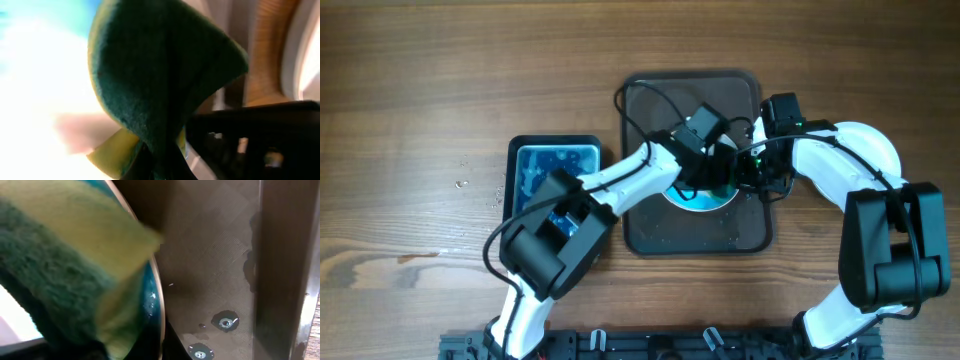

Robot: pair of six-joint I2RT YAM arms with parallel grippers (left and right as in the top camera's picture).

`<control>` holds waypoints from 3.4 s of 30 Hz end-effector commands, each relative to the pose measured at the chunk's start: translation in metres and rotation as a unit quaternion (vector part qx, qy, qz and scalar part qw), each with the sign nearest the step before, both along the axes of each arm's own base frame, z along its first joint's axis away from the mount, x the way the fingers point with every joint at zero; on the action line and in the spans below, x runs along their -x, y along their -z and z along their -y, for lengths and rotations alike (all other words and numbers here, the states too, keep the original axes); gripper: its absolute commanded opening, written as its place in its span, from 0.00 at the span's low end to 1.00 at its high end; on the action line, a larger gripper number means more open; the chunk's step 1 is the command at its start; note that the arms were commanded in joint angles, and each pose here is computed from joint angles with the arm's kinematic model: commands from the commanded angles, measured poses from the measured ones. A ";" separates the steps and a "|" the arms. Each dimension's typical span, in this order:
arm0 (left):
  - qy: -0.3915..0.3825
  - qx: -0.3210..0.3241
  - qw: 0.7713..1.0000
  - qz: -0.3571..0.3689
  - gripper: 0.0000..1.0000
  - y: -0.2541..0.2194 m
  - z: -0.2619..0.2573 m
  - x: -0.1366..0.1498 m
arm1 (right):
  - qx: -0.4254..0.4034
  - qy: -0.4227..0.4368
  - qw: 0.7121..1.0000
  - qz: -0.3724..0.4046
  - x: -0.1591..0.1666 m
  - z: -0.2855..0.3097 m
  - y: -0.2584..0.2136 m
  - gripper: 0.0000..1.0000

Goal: Clean dirty plates on tray and stack at the side
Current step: 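Scrub the plate held by the right gripper with the sponge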

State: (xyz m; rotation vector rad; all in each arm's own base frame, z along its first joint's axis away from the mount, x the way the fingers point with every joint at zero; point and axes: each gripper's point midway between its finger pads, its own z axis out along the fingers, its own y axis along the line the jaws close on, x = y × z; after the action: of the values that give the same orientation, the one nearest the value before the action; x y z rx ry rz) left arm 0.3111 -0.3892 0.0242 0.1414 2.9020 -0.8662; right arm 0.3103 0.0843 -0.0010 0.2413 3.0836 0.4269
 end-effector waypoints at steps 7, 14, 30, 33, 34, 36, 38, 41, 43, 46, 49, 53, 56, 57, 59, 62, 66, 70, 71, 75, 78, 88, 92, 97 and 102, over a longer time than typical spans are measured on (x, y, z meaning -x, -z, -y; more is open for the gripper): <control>-0.080 -0.122 0.989 0.028 0.04 0.026 -0.093 -0.054 | 0.044 -0.033 0.998 -0.026 0.018 0.002 0.018 0.04; -0.090 -0.264 0.958 0.058 0.04 0.021 -0.169 -0.077 | 0.044 -0.034 0.998 -0.027 0.019 0.002 0.018 0.04; -0.126 -0.066 0.990 0.015 0.04 -0.001 -0.080 -0.077 | 0.044 -0.036 0.998 -0.025 0.018 0.001 0.018 0.04; -0.110 -0.008 0.994 0.022 0.04 -0.014 -0.047 -0.075 | 0.044 -0.036 0.998 -0.025 0.018 0.001 0.018 0.04; -0.104 0.000 0.994 0.027 0.04 -0.016 -0.039 -0.073 | 0.044 -0.036 0.998 -0.025 0.018 0.001 0.018 0.04; -0.096 0.005 0.995 0.028 0.04 -0.018 -0.028 -0.066 | 0.044 -0.036 0.998 -0.025 0.018 0.001 0.018 0.04; -0.079 0.002 0.997 0.022 0.04 -0.015 -0.017 -0.052 | 0.044 -0.036 0.998 -0.025 0.018 0.001 0.018 0.04; -0.059 -0.019 0.998 -0.001 0.04 -0.007 -0.012 -0.028 | 0.044 -0.036 0.998 -0.025 0.018 0.001 0.018 0.04; -0.050 -0.038 0.998 -0.018 0.04 -0.001 -0.014 -0.014 | 0.044 -0.036 0.998 -0.025 0.018 0.002 0.018 0.04; -0.047 -0.063 0.996 -0.035 0.04 0.006 -0.022 -0.001 | 0.044 -0.036 0.998 -0.025 0.018 0.002 0.018 0.04; -0.048 -0.084 0.994 -0.053 0.04 0.015 -0.033 0.008 | 0.044 -0.036 0.998 -0.025 0.018 0.001 0.018 0.04; -0.032 -0.128 0.989 -0.065 0.04 0.024 -0.056 0.017 | 0.044 -0.036 0.998 -0.025 0.018 0.001 0.018 0.04; -0.046 -0.207 0.975 -0.059 0.04 0.032 -0.094 0.015 | 0.044 -0.036 0.998 -0.025 0.018 0.001 0.018 0.04; -0.052 -0.227 0.971 -0.055 0.04 0.033 -0.103 0.013 | 0.044 -0.036 0.998 -0.025 0.018 0.002 0.018 0.04; -0.054 -0.273 0.960 -0.034 0.04 0.034 -0.127 0.005 | 0.044 -0.036 0.998 -0.025 0.018 0.002 0.018 0.04; -0.062 -0.328 0.943 -0.005 0.04 0.032 -0.159 -0.010 | 0.044 -0.036 0.998 -0.025 0.018 0.001 0.018 0.04; -0.095 -0.394 0.914 0.034 0.04 0.018 -0.198 -0.033 | 0.044 -0.036 0.998 -0.025 0.018 0.001 0.018 0.04; -0.120 -0.414 0.900 0.059 0.04 0.005 -0.214 -0.051 | 0.044 -0.036 0.998 -0.023 0.017 0.001 0.018 0.04; -0.124 -0.407 0.903 0.060 0.04 0.005 -0.212 -0.054 | 0.044 -0.037 0.998 -0.022 0.017 0.001 0.018 0.04; -0.107 -0.307 0.945 0.024 0.04 0.015 -0.169 -0.048 | 0.044 -0.037 0.998 -0.022 0.017 0.001 0.018 0.05; -0.066 -0.171 0.983 -0.024 0.04 0.018 -0.108 -0.033 | 0.044 -0.038 0.998 -0.022 0.017 0.001 0.018 0.04; 0.031 -0.017 0.995 -0.097 0.04 0.030 0.002 0.030 | 0.044 -0.037 0.998 -0.023 0.017 0.001 0.018 0.04; 0.047 -0.027 0.993 -0.101 0.04 0.032 0.005 0.042 | 0.044 -0.037 0.998 -0.024 0.018 0.001 0.018 0.04; 0.037 -0.048 0.991 -0.121 0.04 0.034 -0.017 0.039 | 0.044 -0.038 0.998 -0.024 0.018 0.001 0.018 0.04; 0.031 -0.092 0.987 -0.126 0.04 0.024 -0.065 0.027 | 0.044 -0.040 0.998 -0.024 0.018 0.001 0.018 0.04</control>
State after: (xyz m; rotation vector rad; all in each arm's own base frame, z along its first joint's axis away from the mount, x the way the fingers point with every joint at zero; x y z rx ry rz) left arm 0.2968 -0.3611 0.0144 0.1294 3.1138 -0.7706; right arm 0.3059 0.0943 -0.0009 0.1723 3.0979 0.4120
